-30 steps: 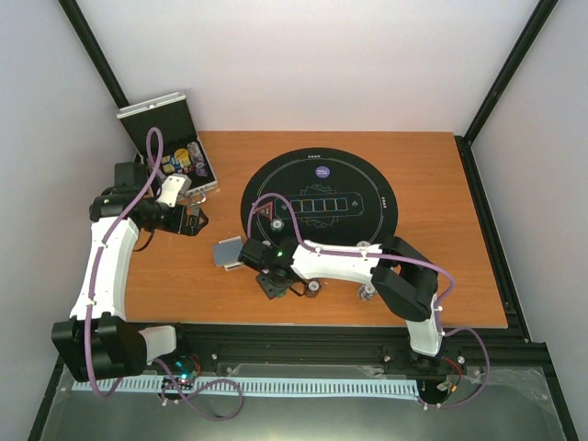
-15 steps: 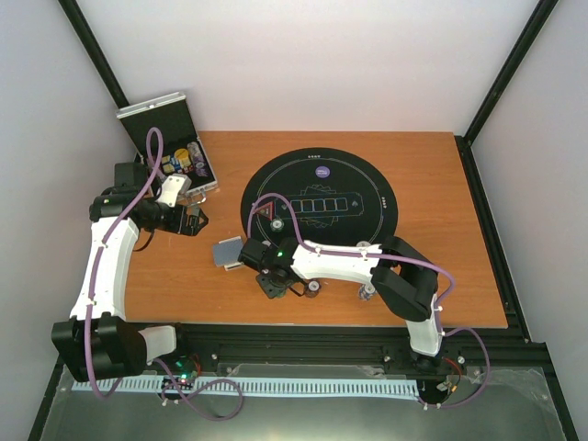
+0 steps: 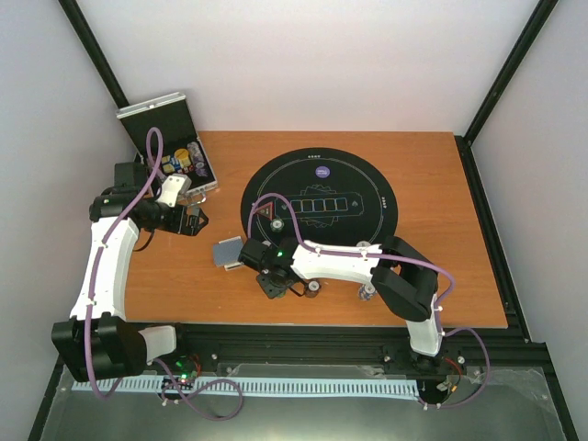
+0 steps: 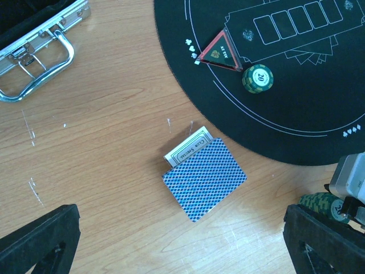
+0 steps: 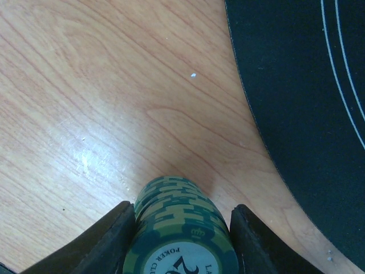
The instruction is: Distribute texas hold em gaming equipment
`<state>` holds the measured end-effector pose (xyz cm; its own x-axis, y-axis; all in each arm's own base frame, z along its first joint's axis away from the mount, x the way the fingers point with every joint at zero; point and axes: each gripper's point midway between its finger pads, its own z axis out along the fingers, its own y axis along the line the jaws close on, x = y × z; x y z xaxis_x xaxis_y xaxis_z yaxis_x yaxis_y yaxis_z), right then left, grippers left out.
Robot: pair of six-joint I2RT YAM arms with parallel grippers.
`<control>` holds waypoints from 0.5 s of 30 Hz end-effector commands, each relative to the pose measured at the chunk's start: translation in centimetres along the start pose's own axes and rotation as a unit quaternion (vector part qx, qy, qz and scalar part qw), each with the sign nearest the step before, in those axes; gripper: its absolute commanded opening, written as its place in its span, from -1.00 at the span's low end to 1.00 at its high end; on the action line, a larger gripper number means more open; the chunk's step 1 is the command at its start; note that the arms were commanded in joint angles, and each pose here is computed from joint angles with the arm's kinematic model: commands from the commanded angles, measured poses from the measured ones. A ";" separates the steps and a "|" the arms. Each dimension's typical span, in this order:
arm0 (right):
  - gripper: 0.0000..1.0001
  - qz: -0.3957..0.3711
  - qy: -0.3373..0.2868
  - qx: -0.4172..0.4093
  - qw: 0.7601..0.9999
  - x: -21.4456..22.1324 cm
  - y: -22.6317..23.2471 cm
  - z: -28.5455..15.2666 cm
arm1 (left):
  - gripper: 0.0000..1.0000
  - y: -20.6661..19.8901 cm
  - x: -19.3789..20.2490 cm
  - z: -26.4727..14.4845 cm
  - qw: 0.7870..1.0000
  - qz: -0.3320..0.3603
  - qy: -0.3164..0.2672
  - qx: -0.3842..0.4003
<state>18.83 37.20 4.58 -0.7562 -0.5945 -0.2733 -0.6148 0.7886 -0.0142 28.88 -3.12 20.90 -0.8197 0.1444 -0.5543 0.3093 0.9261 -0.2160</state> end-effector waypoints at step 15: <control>-0.35 0.001 -0.035 -0.005 0.999 -1.8 0.5 -3.6 | 0.99 -0.8 -0.6 -0.9 1.000 0.001 -0.016 0.015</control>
<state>18.81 37.13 5.06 -0.7561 -0.5963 -0.2698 -0.6148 0.7884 -0.0195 28.85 -3.40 21.01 -0.8174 0.1423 -0.5583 0.3172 0.9200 -0.2300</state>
